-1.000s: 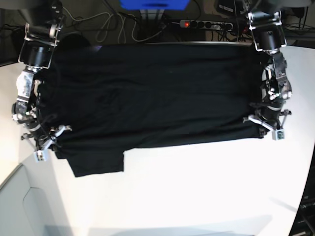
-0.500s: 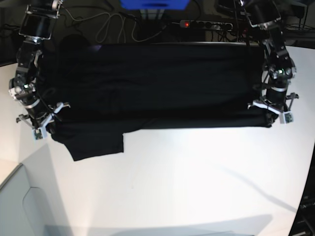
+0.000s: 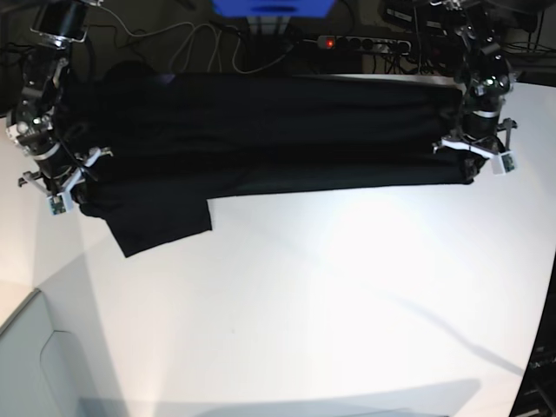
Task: Fold the T-shirt properly
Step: 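Lift the hem and fold it over toward the collar, then release the hem and regrasp the folded edge with both grippers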
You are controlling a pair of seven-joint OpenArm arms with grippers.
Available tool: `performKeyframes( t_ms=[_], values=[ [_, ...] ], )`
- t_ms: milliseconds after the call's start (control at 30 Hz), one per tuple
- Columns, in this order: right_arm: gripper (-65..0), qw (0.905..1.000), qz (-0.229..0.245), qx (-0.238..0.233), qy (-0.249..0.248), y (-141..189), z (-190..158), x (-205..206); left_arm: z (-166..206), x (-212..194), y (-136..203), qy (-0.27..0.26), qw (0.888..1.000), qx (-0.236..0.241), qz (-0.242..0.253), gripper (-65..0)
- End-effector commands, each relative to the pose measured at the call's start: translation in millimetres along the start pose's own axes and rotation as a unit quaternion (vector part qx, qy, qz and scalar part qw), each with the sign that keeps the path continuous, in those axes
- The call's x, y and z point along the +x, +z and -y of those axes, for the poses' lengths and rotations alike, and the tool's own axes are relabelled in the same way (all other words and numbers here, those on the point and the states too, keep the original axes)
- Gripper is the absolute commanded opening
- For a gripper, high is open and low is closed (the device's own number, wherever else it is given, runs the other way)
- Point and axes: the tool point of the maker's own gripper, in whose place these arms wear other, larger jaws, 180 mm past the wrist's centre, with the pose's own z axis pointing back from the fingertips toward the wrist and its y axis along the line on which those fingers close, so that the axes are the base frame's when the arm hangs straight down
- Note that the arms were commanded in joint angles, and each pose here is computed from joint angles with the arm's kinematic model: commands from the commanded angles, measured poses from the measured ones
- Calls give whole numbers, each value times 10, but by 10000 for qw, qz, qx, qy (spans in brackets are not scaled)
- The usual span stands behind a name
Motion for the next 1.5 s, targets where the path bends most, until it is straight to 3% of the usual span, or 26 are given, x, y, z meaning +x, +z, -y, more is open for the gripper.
performKeyframes(
  t_ms=[0,133,300,433,700,1100,1467],
  values=[
    [-646,9998,166,17,129,39,36,95,-29,78,24,-13,9999,0,147,-650],
    [-597,9998,136,26,127,45,28,68,-33,-34,13,27,9999,1,-122,-635],
    [-392,9999,5,16,161,54,38,40,-10,-109,30,31,9992,-16,-397,-403],
    [-294,9995,136,-45,296,112,49,178,38,1,58,-30,9997,-62,-250,-309],
    [-276,9988,278,-86,405,161,42,296,75,195,7,-83,9999,-79,-14,-310],
    [-276,9989,261,-82,388,153,44,282,-18,17,-160,174,9995,36,-269,-314],
    [-276,9988,273,-85,397,156,44,292,-2,21,-164,157,9995,1,-264,-592]
  ],
)
